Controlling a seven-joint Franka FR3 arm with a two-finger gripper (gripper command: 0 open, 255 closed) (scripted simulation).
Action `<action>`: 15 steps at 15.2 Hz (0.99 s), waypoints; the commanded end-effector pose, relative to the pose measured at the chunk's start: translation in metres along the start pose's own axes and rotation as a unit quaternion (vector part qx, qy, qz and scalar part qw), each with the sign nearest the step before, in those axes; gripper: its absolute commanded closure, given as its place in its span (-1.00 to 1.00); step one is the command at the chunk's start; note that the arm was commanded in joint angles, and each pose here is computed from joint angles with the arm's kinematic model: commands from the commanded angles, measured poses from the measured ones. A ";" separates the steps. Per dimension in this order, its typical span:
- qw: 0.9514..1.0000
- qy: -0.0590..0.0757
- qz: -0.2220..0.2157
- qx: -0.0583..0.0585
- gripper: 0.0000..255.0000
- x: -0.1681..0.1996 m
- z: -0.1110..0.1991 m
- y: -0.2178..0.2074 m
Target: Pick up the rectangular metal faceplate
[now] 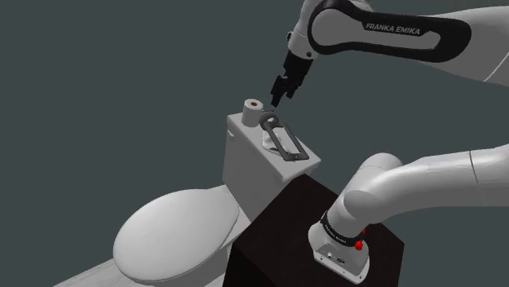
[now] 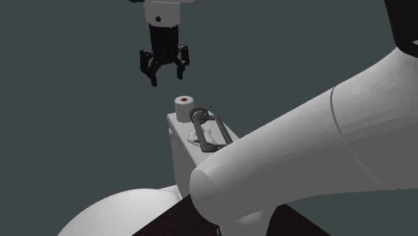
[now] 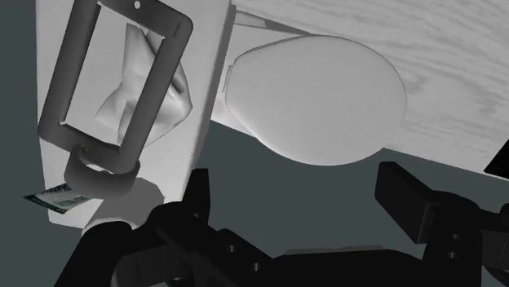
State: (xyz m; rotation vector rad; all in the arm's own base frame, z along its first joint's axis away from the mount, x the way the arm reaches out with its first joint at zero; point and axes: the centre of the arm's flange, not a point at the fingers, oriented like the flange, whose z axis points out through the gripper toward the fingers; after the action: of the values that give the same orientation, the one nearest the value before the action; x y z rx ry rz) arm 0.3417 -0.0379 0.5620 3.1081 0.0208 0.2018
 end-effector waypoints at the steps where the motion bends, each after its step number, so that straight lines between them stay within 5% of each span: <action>1: 1.000 -0.001 0.022 0.003 -1.00 0.004 0.022 0.015; 8: 0.995 -0.006 0.098 0.013 -1.00 0.019 0.099 0.069; 15: 0.985 -0.012 0.173 0.023 -1.00 0.025 0.176 0.122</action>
State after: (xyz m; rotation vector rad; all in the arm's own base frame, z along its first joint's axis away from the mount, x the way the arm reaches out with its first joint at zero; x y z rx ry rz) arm 0.3910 -0.1564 0.4041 3.1372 -0.4877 0.1735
